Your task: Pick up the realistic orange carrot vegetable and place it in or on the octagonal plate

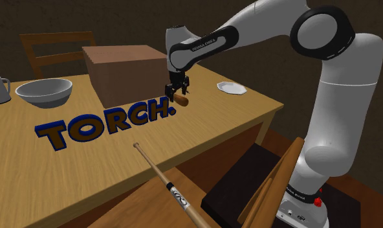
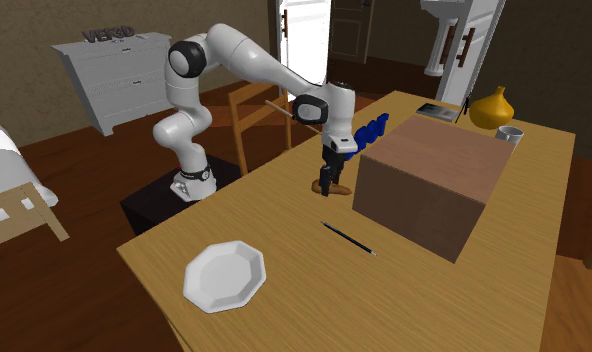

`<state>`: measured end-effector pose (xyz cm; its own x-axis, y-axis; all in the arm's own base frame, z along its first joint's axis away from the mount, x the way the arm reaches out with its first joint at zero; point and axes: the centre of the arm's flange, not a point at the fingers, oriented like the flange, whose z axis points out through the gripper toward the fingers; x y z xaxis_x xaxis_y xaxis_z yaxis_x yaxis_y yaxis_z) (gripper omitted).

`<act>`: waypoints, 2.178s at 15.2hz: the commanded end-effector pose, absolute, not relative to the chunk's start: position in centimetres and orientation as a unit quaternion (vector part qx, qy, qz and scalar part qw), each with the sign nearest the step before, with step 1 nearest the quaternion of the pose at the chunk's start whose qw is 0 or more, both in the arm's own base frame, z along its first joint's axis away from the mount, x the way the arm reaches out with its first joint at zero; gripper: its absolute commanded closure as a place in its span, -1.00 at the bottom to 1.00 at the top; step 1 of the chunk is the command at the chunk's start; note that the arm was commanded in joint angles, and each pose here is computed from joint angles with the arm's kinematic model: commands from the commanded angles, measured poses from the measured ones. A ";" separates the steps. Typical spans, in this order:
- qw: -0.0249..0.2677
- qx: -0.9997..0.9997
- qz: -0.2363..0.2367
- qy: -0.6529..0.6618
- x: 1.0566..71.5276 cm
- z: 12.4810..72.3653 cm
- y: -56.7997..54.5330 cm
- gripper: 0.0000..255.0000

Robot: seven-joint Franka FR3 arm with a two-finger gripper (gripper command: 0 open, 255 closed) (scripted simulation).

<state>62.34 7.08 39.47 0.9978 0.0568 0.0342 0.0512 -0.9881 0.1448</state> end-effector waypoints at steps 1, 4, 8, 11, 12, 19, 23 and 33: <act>0.072 0.997 0.019 0.027 62.3 38.7 7.2 -1.00; 0.072 0.997 0.019 0.027 62.3 38.7 7.2 -1.00; 0.072 0.997 0.019 0.027 62.3 38.7 7.2 -1.00; 0.072 0.997 0.019 0.027 62.3 38.7 7.2 1.00; 0.072 0.997 0.019 0.027 62.3 38.7 7.2 1.00; 0.072 0.997 0.019 0.027 62.3 39.2 7.2 1.00; 0.072 0.997 0.019 0.027 62.3 41.4 7.2 1.00; 0.072 0.997 0.019 0.027 62.3 46.6 7.2 1.00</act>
<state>62.15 7.25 46.04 0.9978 0.0569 0.0351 0.0512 -0.9881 0.1448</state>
